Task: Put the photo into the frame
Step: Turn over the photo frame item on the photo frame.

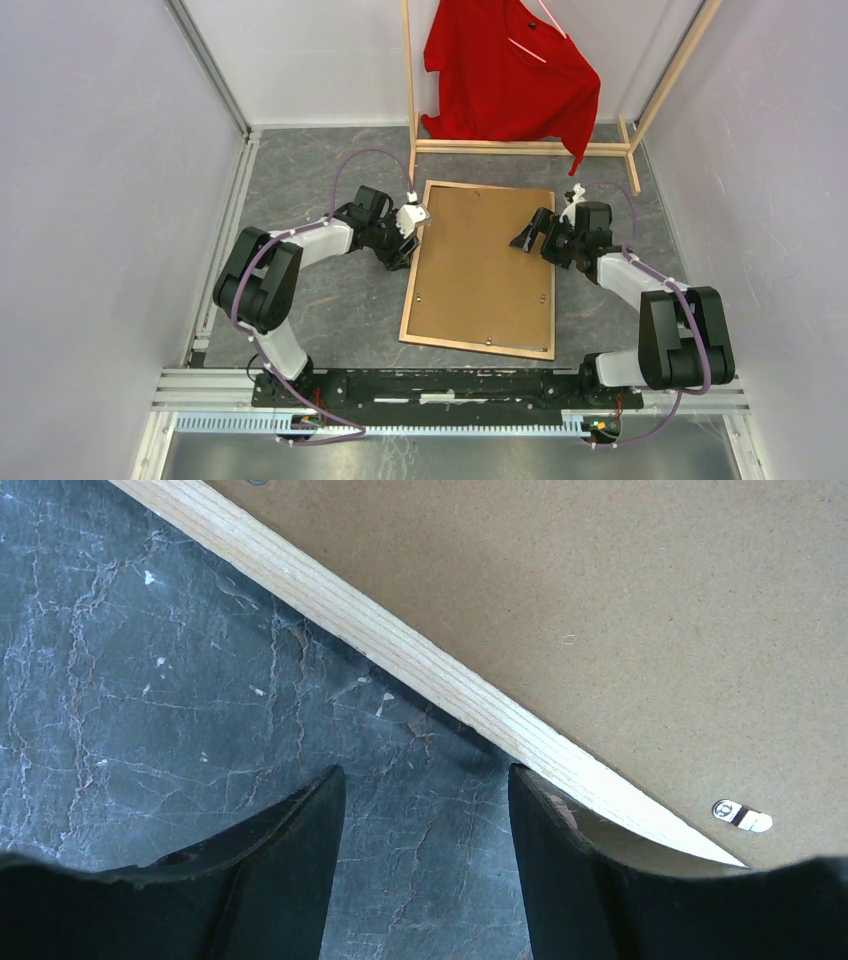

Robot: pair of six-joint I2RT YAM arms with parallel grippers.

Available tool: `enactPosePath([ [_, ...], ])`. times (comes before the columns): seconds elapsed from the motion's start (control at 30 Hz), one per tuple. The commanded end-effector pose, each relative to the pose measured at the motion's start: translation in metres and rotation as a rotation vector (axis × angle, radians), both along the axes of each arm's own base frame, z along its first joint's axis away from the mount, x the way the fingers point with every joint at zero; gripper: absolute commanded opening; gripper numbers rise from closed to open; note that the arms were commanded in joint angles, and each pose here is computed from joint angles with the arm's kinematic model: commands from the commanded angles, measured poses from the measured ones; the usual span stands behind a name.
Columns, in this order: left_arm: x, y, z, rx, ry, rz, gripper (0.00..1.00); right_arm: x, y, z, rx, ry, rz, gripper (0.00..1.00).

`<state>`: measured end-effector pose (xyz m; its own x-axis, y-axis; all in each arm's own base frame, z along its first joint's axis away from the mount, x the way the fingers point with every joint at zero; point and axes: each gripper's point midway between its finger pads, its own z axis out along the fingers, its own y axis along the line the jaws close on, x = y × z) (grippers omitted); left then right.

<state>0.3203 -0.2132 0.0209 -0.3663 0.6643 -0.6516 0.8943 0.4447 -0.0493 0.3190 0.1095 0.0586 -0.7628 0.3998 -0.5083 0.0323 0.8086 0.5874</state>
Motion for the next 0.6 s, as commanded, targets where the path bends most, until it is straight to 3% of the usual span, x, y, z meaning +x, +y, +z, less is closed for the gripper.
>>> enactPosePath([
  [0.0, -0.004, -0.004, 0.004, -0.01, -0.006, -0.041, 0.67, 0.013, 0.005, 0.023, -0.051, -0.058, 0.047, 0.98],
  [0.57, -0.004, -0.004, 0.009, -0.006, -0.007, -0.037, 0.67, -0.003, -0.019, 0.012, -0.465, 0.053, 0.093, 0.98],
])
